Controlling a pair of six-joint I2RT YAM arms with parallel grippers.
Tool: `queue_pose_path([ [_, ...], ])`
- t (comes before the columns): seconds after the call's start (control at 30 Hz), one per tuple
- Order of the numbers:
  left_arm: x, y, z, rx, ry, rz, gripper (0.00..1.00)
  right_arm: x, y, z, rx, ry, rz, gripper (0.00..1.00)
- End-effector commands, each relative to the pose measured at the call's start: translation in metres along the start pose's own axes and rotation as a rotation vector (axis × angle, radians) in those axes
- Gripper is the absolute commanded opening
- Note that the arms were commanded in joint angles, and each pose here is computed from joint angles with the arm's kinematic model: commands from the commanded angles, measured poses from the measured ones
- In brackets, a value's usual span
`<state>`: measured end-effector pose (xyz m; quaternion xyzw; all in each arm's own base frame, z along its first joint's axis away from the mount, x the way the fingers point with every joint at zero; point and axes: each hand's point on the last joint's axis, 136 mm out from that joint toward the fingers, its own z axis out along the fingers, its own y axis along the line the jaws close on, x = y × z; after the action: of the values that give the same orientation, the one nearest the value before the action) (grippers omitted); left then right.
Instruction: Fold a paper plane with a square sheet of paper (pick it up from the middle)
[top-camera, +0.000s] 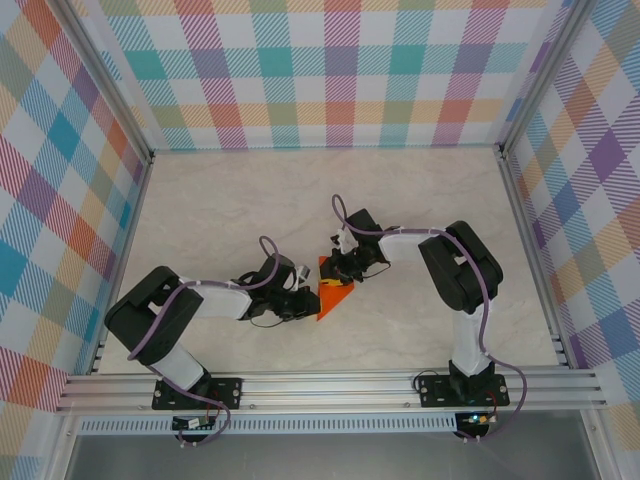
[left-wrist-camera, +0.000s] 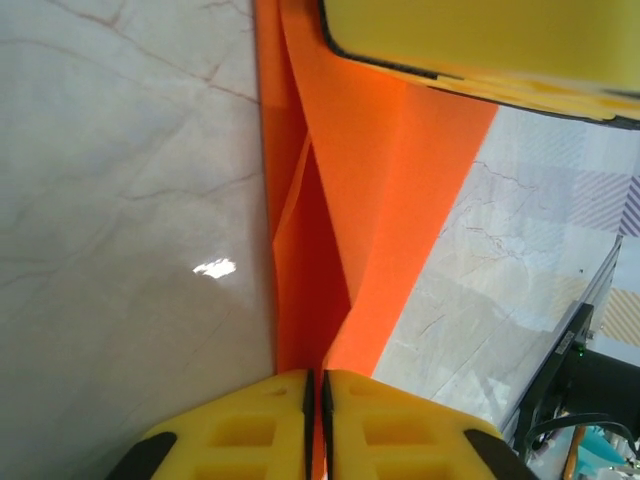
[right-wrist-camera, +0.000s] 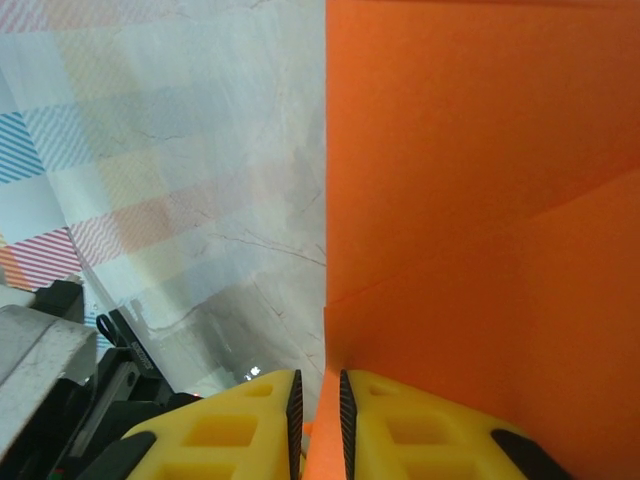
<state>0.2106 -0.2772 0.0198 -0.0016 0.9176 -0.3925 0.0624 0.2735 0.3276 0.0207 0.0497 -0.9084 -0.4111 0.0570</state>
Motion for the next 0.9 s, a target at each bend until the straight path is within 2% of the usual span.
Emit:
queue_pose_path([
  [0.0,0.007,0.016,-0.013,-0.099,0.0,-0.021,0.2,0.027,-0.058,0.016,0.171,0.058,0.078,0.18],
  [0.07,0.003,0.011,-0.022,-0.115,-0.023,-0.008,0.27,0.028,-0.061,0.016,0.189,0.059,0.075,0.16],
  [0.17,-0.001,0.002,-0.037,-0.12,-0.06,0.007,0.3,0.03,-0.065,0.016,0.212,0.058,0.07,0.15],
  [0.3,-0.012,-0.024,-0.047,-0.065,-0.094,0.037,0.22,0.031,-0.068,0.017,0.231,0.056,0.066,0.14],
  [0.43,-0.02,-0.043,-0.038,-0.019,-0.077,0.058,0.14,0.032,-0.07,0.018,0.241,0.057,0.067,0.14],
  [0.63,-0.029,-0.054,-0.015,0.018,-0.045,0.06,0.12,0.034,-0.073,0.018,0.247,0.056,0.075,0.14],
  [0.87,-0.023,-0.04,0.006,0.0,0.009,0.036,0.11,0.035,-0.074,0.018,0.248,0.056,0.076,0.14],
])
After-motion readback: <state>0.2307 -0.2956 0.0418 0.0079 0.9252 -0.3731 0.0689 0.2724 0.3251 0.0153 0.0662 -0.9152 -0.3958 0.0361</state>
